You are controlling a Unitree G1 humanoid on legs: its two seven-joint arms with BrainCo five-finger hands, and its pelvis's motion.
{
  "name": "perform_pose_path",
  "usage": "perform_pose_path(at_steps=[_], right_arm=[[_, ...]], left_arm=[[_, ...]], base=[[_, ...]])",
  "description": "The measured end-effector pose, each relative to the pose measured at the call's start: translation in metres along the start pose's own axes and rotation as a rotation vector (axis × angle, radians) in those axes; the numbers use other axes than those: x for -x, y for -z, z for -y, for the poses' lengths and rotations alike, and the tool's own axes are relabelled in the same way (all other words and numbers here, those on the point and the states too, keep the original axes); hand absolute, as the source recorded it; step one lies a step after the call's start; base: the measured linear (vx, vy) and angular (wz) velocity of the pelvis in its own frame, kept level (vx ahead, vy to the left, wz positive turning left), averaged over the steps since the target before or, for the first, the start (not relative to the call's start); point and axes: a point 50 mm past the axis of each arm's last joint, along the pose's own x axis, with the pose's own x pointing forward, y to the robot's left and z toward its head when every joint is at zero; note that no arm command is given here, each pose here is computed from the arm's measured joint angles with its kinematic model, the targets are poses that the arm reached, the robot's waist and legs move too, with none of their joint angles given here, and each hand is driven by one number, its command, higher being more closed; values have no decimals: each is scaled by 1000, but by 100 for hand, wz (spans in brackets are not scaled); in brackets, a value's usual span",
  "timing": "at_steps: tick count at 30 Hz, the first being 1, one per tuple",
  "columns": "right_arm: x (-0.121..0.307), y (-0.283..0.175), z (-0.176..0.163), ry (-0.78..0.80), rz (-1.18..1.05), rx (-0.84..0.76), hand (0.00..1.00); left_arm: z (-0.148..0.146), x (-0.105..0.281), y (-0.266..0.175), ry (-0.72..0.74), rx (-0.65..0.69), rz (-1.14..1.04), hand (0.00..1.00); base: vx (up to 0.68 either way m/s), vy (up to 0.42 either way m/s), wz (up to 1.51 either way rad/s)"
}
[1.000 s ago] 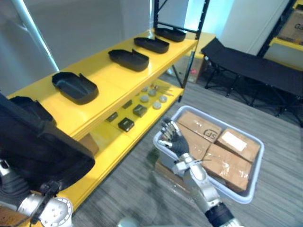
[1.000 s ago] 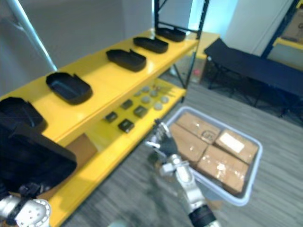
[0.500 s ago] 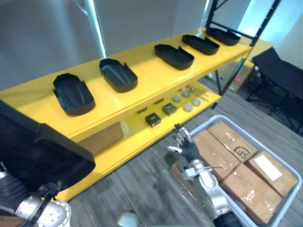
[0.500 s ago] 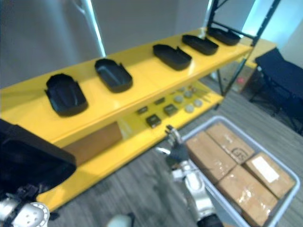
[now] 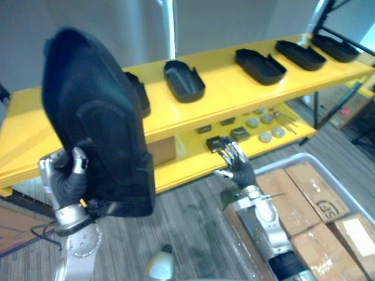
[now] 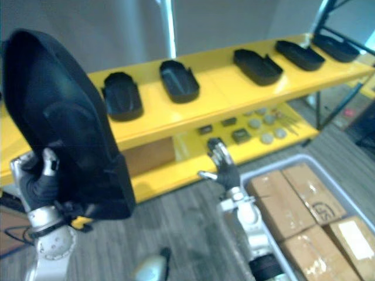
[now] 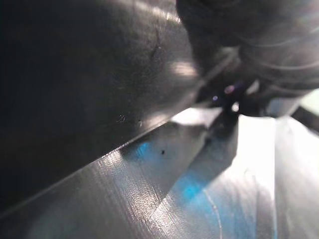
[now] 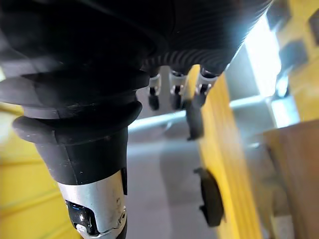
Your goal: Walk over and take plastic housings, then place them on the shelf
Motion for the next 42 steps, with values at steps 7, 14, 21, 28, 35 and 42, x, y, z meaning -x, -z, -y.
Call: perform_pose_path(at_steps=[7,14,21,28,35,42], right_arm=[[14,7,0,43,-9,-21,0],[19,-22,19,302,184,-7,0],[15,-61,24,220,364,26,0],[-3,-72,-6,-135,379,-84,0],[-29,-63,-70,-450,286,-194,0],[-38,-40,-102,-498,193,-274,0]], left_arm=[[1,11,7,-11,-18,-77,100],[-6,8,0,-44,-22,-30,100],[-6,-21,-8,-88,11,50,100],[17,-15,8,-97,31,-122,100],[31,-4,-10,-87,145,-133,100],[31,-4,-12,-60,139,-121,100]], base=[[-98,22,-10],[164,108,14],[268,-13,13],[208,-269,42],[111,-106,125],[29,49,71]])
